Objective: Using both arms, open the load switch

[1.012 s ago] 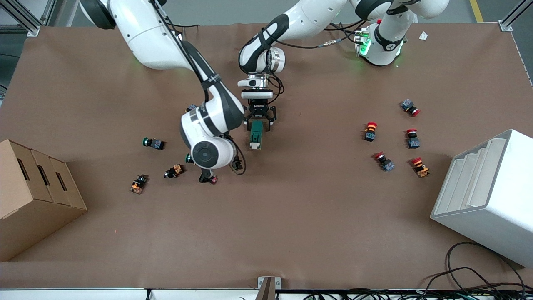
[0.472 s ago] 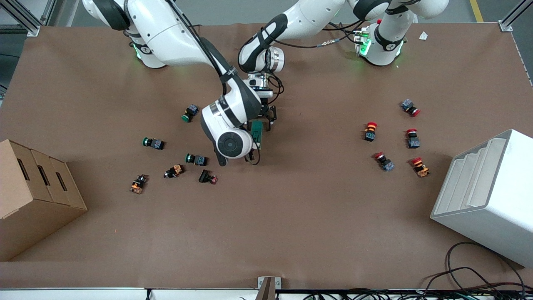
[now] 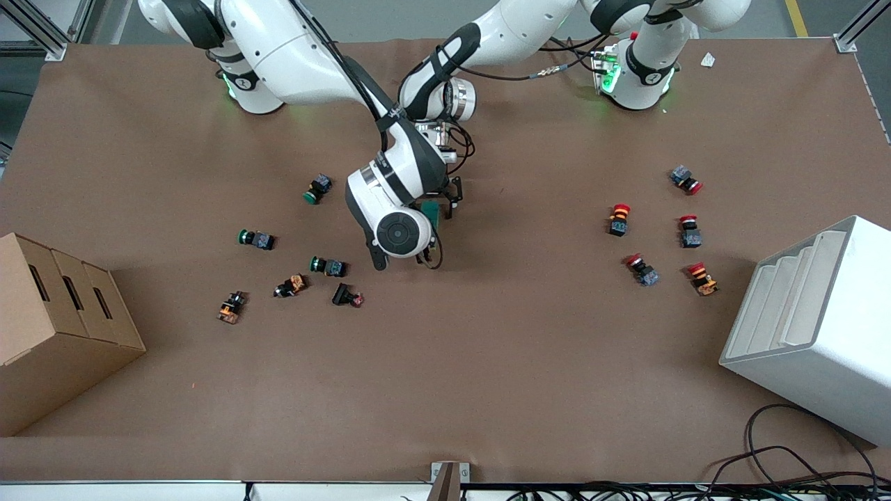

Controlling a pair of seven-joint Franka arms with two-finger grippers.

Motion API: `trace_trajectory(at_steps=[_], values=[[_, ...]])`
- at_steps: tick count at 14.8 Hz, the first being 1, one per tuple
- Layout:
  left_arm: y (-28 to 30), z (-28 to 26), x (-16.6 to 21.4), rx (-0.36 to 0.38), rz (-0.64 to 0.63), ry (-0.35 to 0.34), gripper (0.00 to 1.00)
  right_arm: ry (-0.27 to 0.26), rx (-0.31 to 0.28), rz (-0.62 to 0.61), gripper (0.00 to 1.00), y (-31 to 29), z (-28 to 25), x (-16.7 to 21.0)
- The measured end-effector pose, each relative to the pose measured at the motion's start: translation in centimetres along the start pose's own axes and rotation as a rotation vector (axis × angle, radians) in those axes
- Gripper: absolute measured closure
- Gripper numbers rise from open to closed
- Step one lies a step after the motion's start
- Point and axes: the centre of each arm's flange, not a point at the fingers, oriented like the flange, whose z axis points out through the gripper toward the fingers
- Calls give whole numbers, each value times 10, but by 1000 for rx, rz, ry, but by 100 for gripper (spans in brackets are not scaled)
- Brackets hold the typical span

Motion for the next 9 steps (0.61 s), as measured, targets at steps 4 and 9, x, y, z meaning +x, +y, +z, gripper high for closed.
trace_trajectory(at_steps=[4, 9], values=[[0, 0, 0, 0, 0, 0, 0, 15, -81, -33, 0, 15, -11, -16], [0, 0, 0, 0, 1, 1, 0, 32, -144, -68, 2, 33, -3, -34]])
